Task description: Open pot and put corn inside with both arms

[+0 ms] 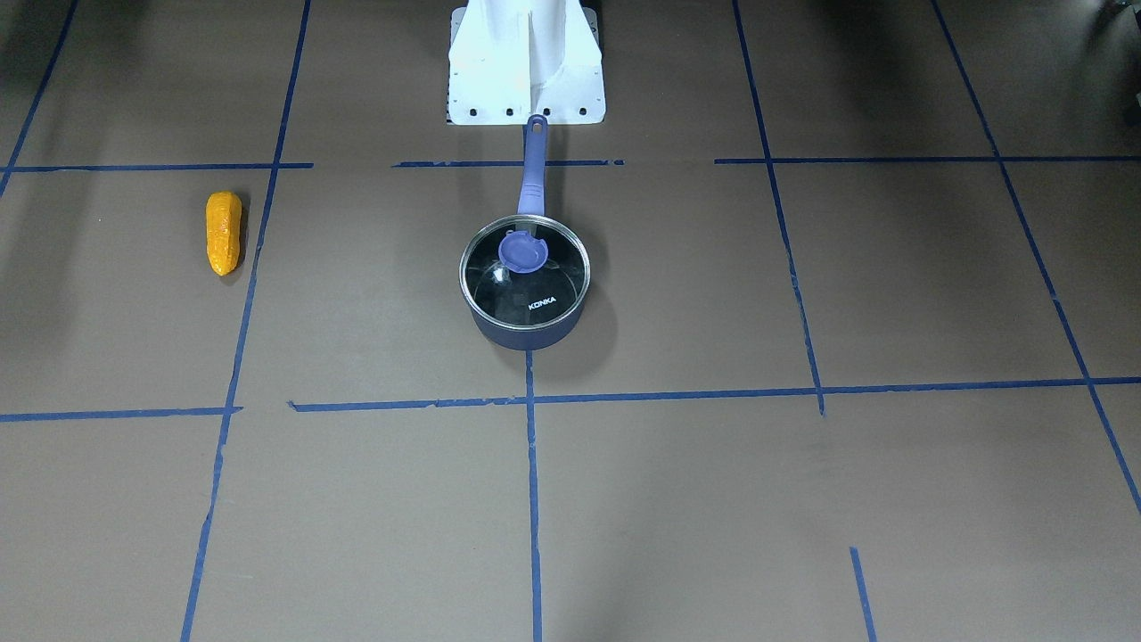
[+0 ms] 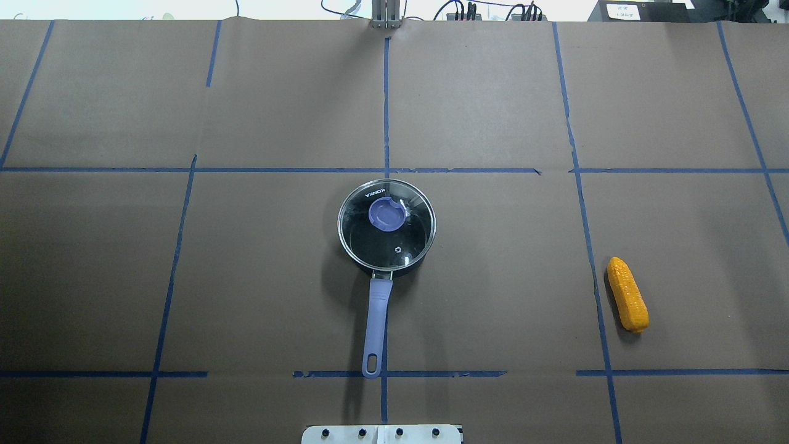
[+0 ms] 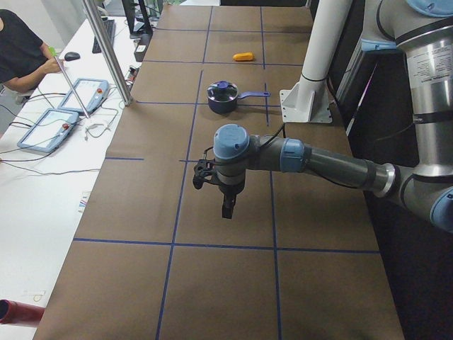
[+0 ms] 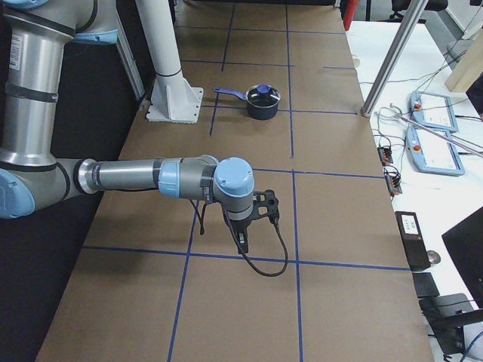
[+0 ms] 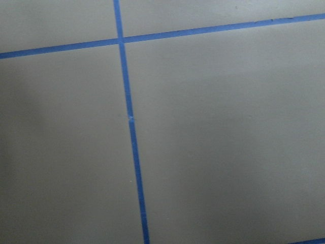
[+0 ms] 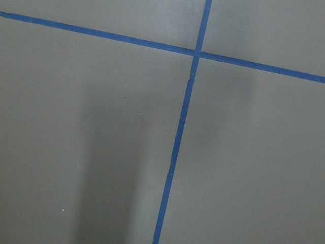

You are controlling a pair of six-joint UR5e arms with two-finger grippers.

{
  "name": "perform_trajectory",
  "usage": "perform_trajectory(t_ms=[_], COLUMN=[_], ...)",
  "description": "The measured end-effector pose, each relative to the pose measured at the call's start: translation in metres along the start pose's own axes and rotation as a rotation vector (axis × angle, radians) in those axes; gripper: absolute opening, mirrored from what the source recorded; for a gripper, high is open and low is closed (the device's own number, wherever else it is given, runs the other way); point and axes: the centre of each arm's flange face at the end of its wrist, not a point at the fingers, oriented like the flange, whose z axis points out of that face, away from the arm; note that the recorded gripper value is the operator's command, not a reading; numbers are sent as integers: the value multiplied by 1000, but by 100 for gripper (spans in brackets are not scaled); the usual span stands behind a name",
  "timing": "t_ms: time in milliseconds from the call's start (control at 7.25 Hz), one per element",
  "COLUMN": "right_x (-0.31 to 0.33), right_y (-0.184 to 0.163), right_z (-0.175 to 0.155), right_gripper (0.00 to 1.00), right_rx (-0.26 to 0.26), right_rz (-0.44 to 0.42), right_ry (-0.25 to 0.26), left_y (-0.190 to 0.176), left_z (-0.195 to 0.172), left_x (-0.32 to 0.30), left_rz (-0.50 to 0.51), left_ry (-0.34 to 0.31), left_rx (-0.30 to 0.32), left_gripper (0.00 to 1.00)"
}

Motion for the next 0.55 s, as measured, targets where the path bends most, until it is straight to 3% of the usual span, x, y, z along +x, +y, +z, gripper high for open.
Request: perform_trajectory(t_ms=[138,276,552], right_x=[0,-2,-4], right_y=[0,0,0], right_z=[0,0,-2], right_gripper=[100,100,100], right_rx=[1,3,7], right_rz=[-1,-6,-18], right_ry=[-3,-6,-9], left_y=[-13,-38,-87], left_z=[5,11,36], left_x=[27,72,221], left_rz=[-7,-25,-79], left_ry=[62,84,86], left_rx=[-4,-6,-33], left_gripper=[100,100,100])
